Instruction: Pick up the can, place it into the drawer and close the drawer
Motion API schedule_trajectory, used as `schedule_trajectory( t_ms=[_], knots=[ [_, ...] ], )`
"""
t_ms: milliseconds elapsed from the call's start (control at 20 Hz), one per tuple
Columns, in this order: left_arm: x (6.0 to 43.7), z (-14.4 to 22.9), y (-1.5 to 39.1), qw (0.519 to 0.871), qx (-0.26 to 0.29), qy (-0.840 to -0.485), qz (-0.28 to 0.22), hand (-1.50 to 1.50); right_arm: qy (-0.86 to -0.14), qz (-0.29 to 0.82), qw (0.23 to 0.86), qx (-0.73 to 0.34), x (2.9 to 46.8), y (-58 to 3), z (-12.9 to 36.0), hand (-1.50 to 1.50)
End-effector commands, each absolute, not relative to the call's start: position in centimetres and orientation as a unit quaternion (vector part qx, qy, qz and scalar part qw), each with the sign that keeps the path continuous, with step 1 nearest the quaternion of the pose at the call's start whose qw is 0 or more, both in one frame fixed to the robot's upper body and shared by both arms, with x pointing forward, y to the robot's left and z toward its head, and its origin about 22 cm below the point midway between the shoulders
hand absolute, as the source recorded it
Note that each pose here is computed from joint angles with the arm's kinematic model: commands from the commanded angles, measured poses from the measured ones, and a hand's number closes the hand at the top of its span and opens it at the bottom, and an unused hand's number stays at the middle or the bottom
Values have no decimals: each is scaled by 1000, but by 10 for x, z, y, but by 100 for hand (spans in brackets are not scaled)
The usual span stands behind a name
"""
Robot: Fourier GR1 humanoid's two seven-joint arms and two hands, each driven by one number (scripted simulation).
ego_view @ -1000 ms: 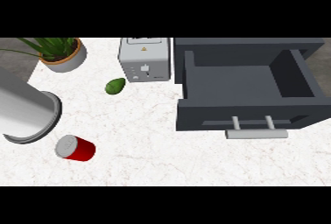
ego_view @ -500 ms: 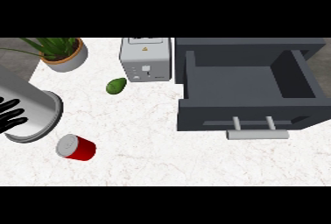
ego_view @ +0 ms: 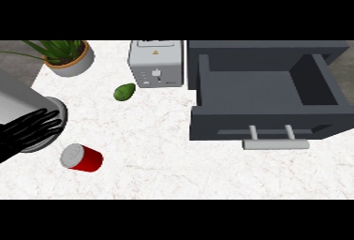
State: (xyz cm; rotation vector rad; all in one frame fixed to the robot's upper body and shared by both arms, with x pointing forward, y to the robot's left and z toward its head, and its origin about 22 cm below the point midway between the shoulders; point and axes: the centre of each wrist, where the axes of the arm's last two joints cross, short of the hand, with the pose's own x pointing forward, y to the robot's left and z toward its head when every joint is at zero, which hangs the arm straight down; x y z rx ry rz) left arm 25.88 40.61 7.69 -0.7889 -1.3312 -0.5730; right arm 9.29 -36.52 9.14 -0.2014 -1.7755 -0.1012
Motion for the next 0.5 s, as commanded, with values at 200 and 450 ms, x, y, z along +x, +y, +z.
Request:
schedule_trajectory(
  t_ms=[200, 450],
  knots=[
    [255, 39, 387, 691, -326, -589, -264, -150, -770, -46, 630, -87, 81, -372, 101, -150],
    [268, 17, 420, 701, -318, -591, -240, -150, -774, -48, 624, -93, 86, -387, 104, -150]
  ],
)
